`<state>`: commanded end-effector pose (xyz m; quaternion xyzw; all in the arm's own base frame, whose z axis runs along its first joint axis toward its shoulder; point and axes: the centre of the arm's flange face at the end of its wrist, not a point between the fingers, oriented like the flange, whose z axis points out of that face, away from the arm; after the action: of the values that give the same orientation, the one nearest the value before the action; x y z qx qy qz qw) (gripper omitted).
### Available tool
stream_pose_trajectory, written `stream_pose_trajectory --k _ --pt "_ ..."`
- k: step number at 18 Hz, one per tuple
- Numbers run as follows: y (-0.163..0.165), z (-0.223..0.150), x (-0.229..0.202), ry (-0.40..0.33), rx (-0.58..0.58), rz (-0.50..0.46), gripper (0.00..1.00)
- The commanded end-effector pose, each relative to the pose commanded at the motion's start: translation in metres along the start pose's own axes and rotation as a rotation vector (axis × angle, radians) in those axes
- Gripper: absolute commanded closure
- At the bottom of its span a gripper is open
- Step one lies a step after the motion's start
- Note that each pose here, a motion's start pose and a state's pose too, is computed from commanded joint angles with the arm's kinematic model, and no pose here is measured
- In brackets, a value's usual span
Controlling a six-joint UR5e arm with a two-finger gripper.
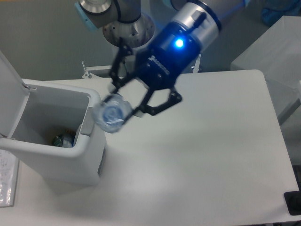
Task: Place the trash in the trash can
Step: 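Lift the bottle and carry it over the trash bin, then lower the bottle into the bin and open the gripper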
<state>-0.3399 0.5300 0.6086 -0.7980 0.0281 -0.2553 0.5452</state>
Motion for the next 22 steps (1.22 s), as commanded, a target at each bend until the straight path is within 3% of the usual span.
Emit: stream_pose_trajectory --k 6,13,17,18,19,22 --pt "0.036 0.055 0.029 0.077 -0.025 0.064 0.52" --pt "0.067 0.059 0.040 0.090 -0.037 0.087 0.51" --pt "0.089 0.060 0.047 0.095 -0.048 0.142 0.29" --pt "0.092 0.061 0.045 0.093 -0.050 0.153 0.13" --pt "0.097 0.062 0.044 0.094 -0.052 0.164 0.05" --pt "0.102 0.063 0.044 0.094 -0.051 0.179 0.00"
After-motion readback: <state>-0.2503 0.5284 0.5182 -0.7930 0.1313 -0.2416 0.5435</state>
